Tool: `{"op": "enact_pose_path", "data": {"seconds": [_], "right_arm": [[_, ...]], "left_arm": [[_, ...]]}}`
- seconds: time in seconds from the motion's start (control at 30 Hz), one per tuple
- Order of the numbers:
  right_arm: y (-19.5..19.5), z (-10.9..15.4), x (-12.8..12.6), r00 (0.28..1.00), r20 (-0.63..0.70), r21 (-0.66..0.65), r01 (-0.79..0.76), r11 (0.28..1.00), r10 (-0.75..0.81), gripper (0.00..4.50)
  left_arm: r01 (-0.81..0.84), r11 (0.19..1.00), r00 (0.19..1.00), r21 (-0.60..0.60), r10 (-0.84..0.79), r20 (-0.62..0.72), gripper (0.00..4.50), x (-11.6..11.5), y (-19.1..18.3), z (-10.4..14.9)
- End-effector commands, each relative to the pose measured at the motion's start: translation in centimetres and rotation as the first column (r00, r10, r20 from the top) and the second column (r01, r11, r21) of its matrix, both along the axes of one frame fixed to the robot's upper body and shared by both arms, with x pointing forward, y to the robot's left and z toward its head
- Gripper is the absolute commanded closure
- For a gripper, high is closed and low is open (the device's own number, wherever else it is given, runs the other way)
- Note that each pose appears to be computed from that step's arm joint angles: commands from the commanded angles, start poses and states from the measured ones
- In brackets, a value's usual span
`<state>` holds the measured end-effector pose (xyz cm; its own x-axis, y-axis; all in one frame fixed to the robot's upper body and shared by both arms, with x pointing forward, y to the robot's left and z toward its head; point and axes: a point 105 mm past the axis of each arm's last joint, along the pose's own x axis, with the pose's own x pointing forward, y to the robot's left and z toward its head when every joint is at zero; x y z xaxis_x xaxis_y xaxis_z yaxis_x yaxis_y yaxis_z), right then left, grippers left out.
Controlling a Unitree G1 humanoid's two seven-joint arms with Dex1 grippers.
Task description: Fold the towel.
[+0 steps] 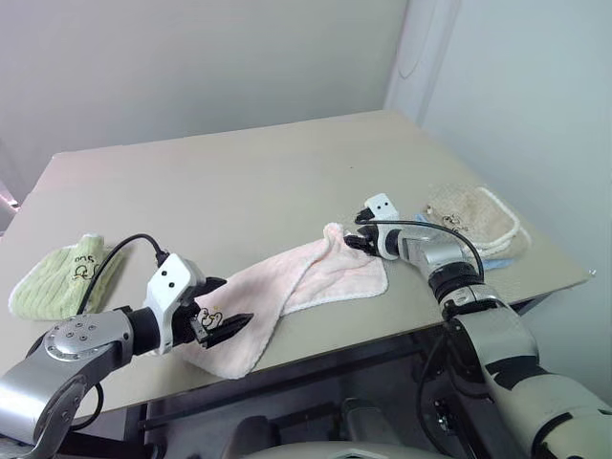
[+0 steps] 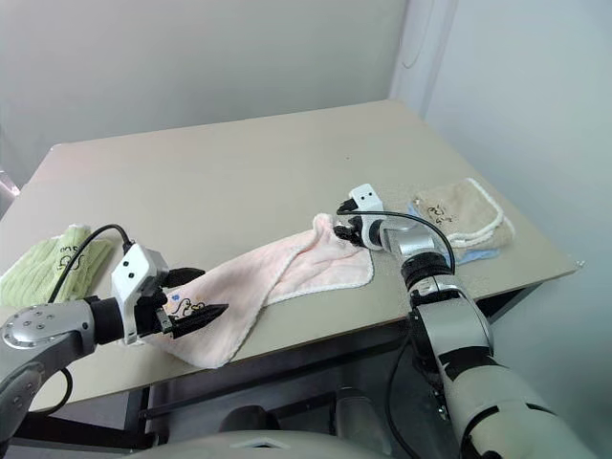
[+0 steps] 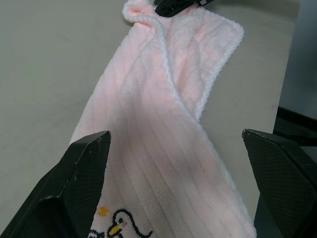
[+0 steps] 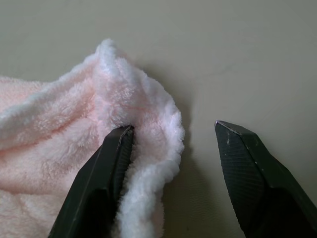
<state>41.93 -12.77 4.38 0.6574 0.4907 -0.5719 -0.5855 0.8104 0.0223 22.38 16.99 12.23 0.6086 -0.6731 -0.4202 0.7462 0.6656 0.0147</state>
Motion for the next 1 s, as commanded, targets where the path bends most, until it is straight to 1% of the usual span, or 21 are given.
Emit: {"op": "enact_pose_path", "data": {"seconds": [0.03, 0.13, 0.23, 0.27, 0.33, 0.43, 0.47, 0.53, 0.6, 0.7, 0.77, 0.9, 1.0], "right_arm": [[0.3, -1.4, -0.5, 0.999, -0.045, -0.029, 0.005, 1.0, -0.006, 2.4], [0.5, -1.3, -0.3, 0.999, -0.048, -0.027, 0.015, 1.0, -0.016, 3.4], [0.4, -1.2, -0.2, 0.999, -0.041, -0.058, 0.008, 0.998, -0.01, 4.38], [0.5, -0.9, -0.1, 0.999, -0.032, -0.052, 0.008, 0.999, -0.009, 4.45], [0.6, -0.1, 0.4, 1.0, 0.006, -0.034, 0.014, 0.999, -0.014, 4.45], [0.6, 1.9, 1.4, 0.994, 0.107, 0.015, 0.03, 0.999, -0.032, 4.45], [0.7, 2.9, 1.7, 0.988, 0.149, 0.058, 0.041, 0.997, -0.049, 4.45], [0.7, 4.1, 2.1, 0.978, 0.195, 0.113, 0.052, 0.992, -0.073, 4.45], [1.1, 5.9, 2.3, 0.966, 0.244, 0.205, 0.037, 0.978, -0.088, 4.45], [1.6, 8.8, 1.9, 0.934, 0.346, 0.292, -0.02, 0.956, -0.086, 4.45], [1.9, 9.6, 1.5, 0.939, 0.334, 0.343, -0.045, 0.938, -0.077, 4.45], [1.3, 12.6, 0.9, 0.893, 0.434, 0.379, -0.064, 0.923, -0.116, 4.45], [0.8, 13.4, 0.6, 0.881, 0.451, 0.397, -0.054, 0.916, -0.144, 4.45]], "left_arm": [[-0.006, 1.0, 0.998, 0.019, 0.005, 0.056, 0.0, 0.2, 0.1, 1.1], [-0.01, 1.0, 0.999, 0.021, 0.009, 0.053, 0.0, 0.2, 0.2, 0.8], [-0.014, 1.0, 0.999, 0.021, 0.013, 0.049, 0.0, 0.3, 0.4, 0.5], [-0.015, 1.0, 0.999, 0.023, 0.014, 0.048, 0.0, 0.3, 0.5, 0.4], [-0.019, 1.0, 0.999, 0.025, 0.018, 0.047, 0.0, 0.4, 0.8, 0.2], [-0.031, 0.999, 0.999, 0.031, 0.03, 0.042, 0.0, 0.4, 1.7, 0.0], [-0.035, 0.999, 0.999, 0.034, 0.034, 0.037, 0.0, 0.4, 2.0, -0.1], [-0.038, 0.999, 0.999, 0.038, 0.037, 0.032, 0.0, 0.2, 2.4, -0.3], [-0.046, 0.998, 0.999, 0.05, 0.045, 0.027, 0.0, 0.1, 2.8, -0.5], [-0.048, 0.997, 0.999, 0.056, 0.048, 0.015, 0.0, -0.3, 3.1, -1.3], [-0.046, 0.997, 0.999, 0.057, 0.045, 0.015, 0.0, -0.4, 3.0, -1.6], [-0.035, 0.998, 0.999, 0.05, 0.035, 0.008, 0.0, -0.5, 2.6, -2.0], [-0.009, 0.998, 1.0, 0.067, 0.009, -0.001, 0.0, -0.5, 2.4, -2.9]]}}
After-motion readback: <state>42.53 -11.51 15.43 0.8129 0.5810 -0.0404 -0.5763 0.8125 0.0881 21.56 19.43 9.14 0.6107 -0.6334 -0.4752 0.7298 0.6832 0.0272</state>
